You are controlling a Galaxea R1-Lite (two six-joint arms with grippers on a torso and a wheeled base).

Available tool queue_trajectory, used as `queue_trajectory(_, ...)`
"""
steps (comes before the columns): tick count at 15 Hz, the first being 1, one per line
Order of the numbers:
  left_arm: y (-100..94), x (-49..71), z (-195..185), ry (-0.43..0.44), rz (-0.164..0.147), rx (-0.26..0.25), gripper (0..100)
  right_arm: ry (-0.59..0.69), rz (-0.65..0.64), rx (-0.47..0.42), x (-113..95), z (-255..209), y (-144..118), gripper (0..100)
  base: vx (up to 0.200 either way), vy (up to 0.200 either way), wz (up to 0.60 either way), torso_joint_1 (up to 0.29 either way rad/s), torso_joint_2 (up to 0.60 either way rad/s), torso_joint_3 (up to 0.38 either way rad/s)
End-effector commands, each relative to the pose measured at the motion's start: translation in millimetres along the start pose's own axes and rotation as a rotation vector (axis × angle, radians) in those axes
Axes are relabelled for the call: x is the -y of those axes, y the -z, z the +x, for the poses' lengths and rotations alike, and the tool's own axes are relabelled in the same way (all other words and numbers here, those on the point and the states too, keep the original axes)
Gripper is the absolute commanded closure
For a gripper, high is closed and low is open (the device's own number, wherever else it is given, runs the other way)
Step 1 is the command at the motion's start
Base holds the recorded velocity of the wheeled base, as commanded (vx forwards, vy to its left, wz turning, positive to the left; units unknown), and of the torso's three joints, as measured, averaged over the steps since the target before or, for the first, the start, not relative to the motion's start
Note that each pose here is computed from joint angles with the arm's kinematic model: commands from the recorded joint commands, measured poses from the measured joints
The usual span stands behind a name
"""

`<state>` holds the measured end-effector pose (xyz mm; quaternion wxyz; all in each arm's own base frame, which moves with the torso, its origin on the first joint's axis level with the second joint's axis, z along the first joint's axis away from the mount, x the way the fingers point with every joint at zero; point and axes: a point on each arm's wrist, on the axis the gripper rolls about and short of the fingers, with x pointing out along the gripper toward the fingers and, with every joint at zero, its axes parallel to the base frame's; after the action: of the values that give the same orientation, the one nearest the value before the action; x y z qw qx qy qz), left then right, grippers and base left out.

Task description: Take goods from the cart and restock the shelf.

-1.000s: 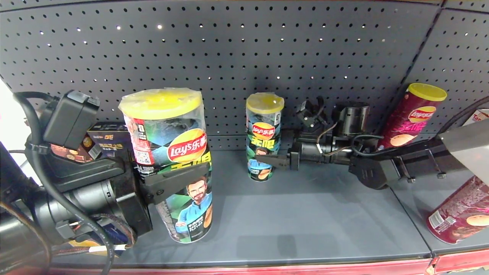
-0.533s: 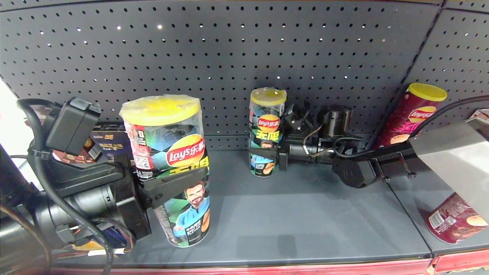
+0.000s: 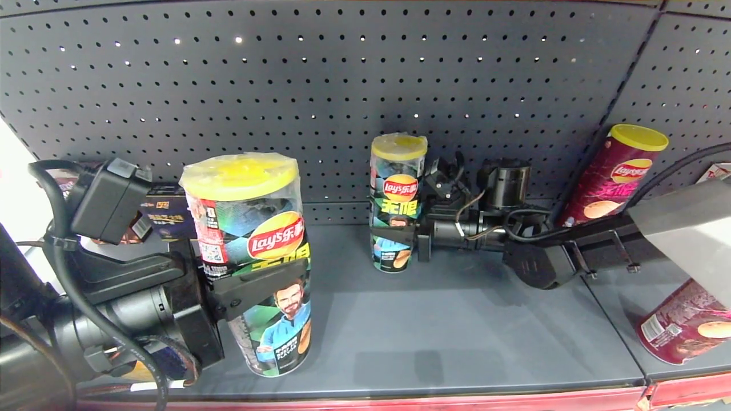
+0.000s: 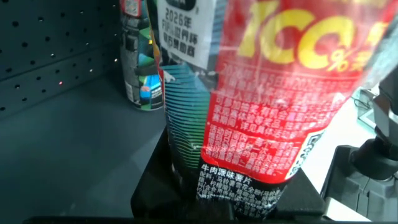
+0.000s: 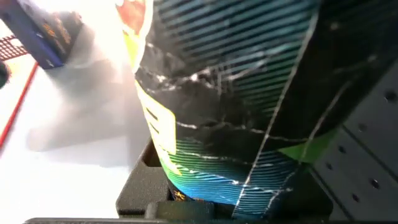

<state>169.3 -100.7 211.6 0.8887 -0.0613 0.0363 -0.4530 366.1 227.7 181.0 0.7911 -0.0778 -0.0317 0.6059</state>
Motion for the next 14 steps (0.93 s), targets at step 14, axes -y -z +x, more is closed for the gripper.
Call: queue_trajectory(14,1.2,-0.9,-0.1,-0.01,-0.002,-0.005,100,0.008,-0.009,-0.004,-137.5,-66.3,4.1,100,0.0,0.0,0.0,0.0,0.0,0.0)
